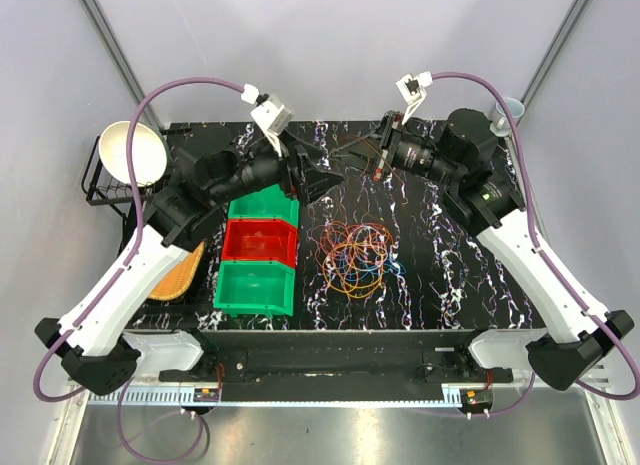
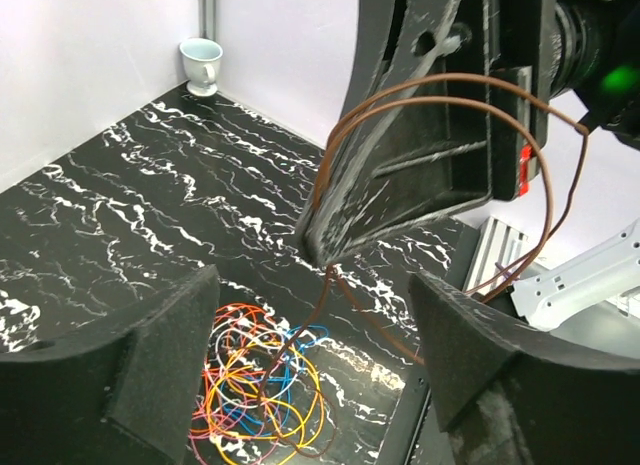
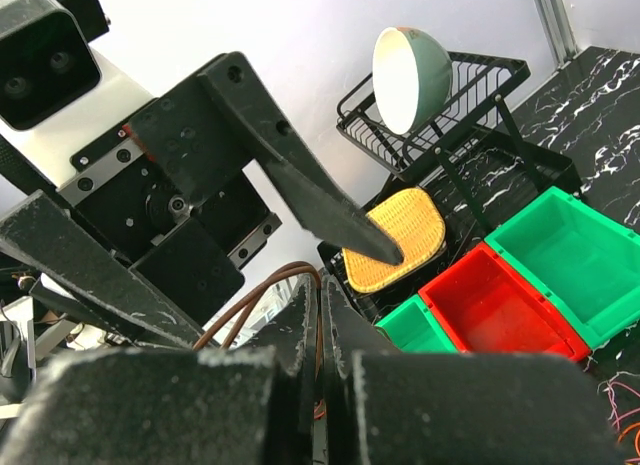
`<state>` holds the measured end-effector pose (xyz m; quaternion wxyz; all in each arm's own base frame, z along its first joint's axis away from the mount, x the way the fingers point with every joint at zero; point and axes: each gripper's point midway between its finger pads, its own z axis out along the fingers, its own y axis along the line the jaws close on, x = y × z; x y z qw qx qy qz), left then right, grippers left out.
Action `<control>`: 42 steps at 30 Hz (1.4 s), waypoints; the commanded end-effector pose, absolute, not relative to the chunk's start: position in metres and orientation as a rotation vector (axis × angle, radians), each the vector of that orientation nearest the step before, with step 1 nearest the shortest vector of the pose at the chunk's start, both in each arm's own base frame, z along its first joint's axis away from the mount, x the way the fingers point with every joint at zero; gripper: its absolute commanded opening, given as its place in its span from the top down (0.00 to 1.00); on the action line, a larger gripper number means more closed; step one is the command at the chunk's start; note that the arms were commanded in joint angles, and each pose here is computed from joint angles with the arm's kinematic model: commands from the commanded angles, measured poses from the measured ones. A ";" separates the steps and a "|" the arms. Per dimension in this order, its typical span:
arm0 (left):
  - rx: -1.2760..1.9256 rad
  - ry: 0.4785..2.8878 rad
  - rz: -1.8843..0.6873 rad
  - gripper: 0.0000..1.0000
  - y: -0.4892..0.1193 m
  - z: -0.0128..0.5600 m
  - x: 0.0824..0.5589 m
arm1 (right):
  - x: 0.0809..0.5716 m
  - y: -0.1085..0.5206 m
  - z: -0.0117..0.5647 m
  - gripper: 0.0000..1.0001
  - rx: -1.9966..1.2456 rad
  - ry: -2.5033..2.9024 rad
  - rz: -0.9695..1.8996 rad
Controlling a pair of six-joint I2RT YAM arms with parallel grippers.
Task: Untangle the cables
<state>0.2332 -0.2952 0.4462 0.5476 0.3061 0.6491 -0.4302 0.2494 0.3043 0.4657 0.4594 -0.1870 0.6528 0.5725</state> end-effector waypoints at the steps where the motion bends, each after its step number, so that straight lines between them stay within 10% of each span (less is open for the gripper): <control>1: 0.717 1.421 -1.055 0.28 -0.302 0.481 0.229 | 0.239 0.305 0.479 1.00 -0.502 1.543 1.443; 13: 0.674 1.476 -1.029 1.00 -0.310 0.470 0.242 | 0.237 0.303 0.476 1.00 -0.501 1.544 1.441; 18: 0.616 1.511 -0.970 1.00 -0.301 0.467 0.250 | 0.238 0.299 0.471 0.93 -0.471 1.553 1.418; 23: 0.536 1.554 -0.879 1.00 -0.286 0.462 0.261 | 0.240 0.289 0.450 0.32 -0.419 1.612 1.345; 42: 0.262 1.764 -0.371 1.00 -0.182 0.403 0.337 | 0.262 0.219 0.291 0.23 -0.115 2.064 0.822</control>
